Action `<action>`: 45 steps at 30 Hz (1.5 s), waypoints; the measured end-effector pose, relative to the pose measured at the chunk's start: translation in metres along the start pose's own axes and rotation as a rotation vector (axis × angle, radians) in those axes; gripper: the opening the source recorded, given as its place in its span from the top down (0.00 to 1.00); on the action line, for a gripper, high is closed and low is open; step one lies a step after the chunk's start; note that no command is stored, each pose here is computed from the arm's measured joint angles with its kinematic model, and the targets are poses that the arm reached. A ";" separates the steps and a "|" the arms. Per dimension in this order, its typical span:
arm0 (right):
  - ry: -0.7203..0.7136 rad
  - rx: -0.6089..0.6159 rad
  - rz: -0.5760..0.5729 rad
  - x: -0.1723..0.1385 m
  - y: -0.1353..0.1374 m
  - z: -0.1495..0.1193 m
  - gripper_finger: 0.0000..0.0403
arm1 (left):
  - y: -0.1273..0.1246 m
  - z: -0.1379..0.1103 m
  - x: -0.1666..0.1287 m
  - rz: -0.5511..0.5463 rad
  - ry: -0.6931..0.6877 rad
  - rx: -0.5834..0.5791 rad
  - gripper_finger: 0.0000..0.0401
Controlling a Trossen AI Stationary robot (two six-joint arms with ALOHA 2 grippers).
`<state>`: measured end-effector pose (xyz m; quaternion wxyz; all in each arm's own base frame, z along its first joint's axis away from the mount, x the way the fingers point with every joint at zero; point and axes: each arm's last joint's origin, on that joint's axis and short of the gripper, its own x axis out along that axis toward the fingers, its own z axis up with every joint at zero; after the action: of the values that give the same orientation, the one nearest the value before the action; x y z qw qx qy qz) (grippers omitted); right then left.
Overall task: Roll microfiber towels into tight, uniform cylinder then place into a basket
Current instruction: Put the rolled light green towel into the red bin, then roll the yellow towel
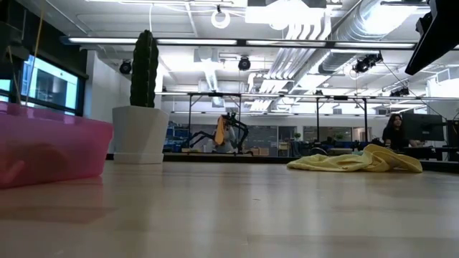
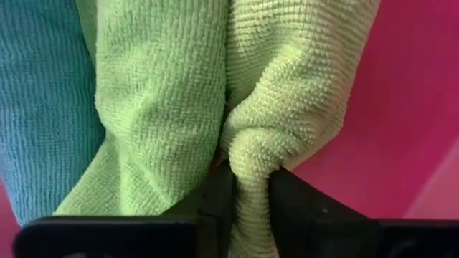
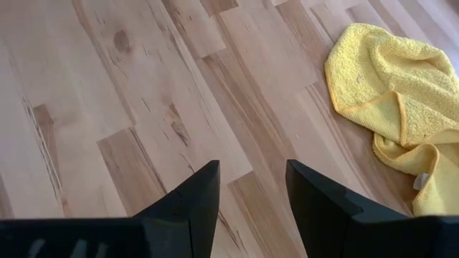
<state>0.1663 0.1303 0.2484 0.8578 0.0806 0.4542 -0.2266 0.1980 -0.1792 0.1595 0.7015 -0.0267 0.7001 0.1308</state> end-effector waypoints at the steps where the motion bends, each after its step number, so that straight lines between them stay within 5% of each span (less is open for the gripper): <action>1: 0.000 0.000 0.000 0.000 0.000 0.000 0.62 | 0.001 0.001 0.000 -0.004 0.008 -0.005 0.81; 10: 0.001 0.000 0.002 0.000 0.000 0.000 0.62 | 0.007 0.009 -0.003 -0.056 0.113 -0.052 0.59; 20: 0.030 -0.013 0.090 -0.012 -0.006 0.004 0.62 | 0.015 0.023 -0.052 -0.022 0.130 -0.015 0.56; 27: -0.079 -0.031 0.104 -0.025 -0.023 0.012 0.62 | 0.029 0.050 -0.088 0.001 -0.104 -0.029 0.56; 35: -0.163 -0.037 0.082 -0.032 -0.040 0.022 0.62 | 0.055 0.099 -0.114 0.100 -0.450 -0.184 0.57; 39: -0.192 -0.058 0.085 -0.038 -0.050 0.024 0.62 | 0.069 0.118 -0.134 0.087 -0.526 -0.129 0.57; 45: -0.343 0.029 -0.131 -0.034 -0.072 0.033 0.62 | 0.093 0.138 -0.157 0.156 -0.636 -0.141 0.57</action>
<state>0.1413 0.0663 0.2999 0.9048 0.0233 0.3023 -0.2990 0.3146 -0.0817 0.3310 0.8691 0.0207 0.4353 0.2339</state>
